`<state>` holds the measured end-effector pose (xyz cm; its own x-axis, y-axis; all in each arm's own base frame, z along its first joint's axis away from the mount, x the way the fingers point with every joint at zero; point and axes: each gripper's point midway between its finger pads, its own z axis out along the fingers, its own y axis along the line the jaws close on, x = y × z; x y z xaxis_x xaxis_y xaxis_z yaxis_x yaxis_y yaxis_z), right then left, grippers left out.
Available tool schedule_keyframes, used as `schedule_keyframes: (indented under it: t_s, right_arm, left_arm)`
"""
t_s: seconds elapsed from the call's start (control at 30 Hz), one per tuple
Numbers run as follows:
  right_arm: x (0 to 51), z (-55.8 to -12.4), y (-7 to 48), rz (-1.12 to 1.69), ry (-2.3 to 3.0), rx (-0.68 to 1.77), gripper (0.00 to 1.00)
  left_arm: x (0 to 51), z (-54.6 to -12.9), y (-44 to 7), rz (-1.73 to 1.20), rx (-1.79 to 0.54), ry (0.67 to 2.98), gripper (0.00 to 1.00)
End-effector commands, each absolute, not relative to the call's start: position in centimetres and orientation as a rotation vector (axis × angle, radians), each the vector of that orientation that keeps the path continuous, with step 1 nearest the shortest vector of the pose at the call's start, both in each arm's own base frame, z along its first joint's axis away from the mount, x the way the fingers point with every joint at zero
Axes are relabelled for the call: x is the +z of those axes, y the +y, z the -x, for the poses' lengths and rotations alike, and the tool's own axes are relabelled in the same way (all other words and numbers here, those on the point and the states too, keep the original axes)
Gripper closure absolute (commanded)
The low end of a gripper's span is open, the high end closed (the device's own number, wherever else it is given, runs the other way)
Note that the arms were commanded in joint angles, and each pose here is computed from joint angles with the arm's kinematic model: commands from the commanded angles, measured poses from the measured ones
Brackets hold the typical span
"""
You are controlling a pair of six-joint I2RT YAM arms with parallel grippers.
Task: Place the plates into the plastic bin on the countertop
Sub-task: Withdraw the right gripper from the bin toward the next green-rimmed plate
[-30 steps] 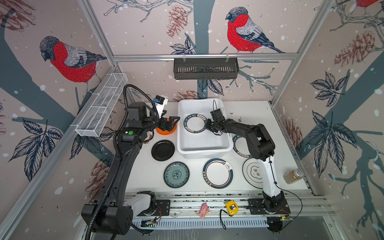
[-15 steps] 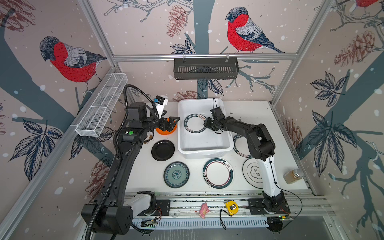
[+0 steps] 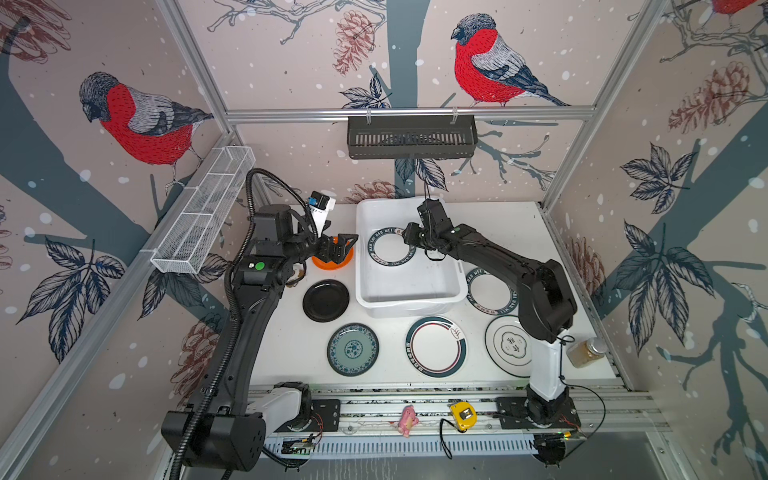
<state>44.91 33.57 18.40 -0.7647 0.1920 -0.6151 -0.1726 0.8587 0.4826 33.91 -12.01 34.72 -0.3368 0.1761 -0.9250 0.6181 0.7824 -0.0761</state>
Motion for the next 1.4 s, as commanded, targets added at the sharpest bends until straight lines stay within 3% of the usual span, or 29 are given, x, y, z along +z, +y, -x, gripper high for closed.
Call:
schedule_keyframes:
  t_s: [0.0,0.23,0.4,0.6,0.97,1.37]
  right_arm:
    - [22.7,-43.5,32.6,0.048,2.222,0.632,0.52]
    - [27.9,-38.2,24.7,-0.097,2.059,0.697,0.52]
    - [25.2,-36.1,15.0,-0.345,2.012,0.813,0.5]
    - [21.5,-34.4,7.0,-0.539,2.011,0.767,0.49]
    - [14.0,-32.8,0.1,-0.774,2.089,0.67,0.49]
    - [8.3,-30.6,-1.6,-0.865,2.255,0.583,0.5]
  left_arm:
    - [34.9,-33.7,-11.7,-0.619,-0.472,1.894,0.05]
    - [34.3,-33.0,-11.6,-0.64,-0.463,1.91,0.05]
    - [33.4,-32.4,-11.8,-0.683,-0.471,1.928,0.04]
    - [33.2,-31.8,-12.1,-0.713,-0.492,1.937,0.04]
    - [32.7,-30.9,-12.0,-0.758,-0.478,1.97,0.03]
    - [31.3,-31.1,-13.0,-0.792,-0.565,1.959,0.03]
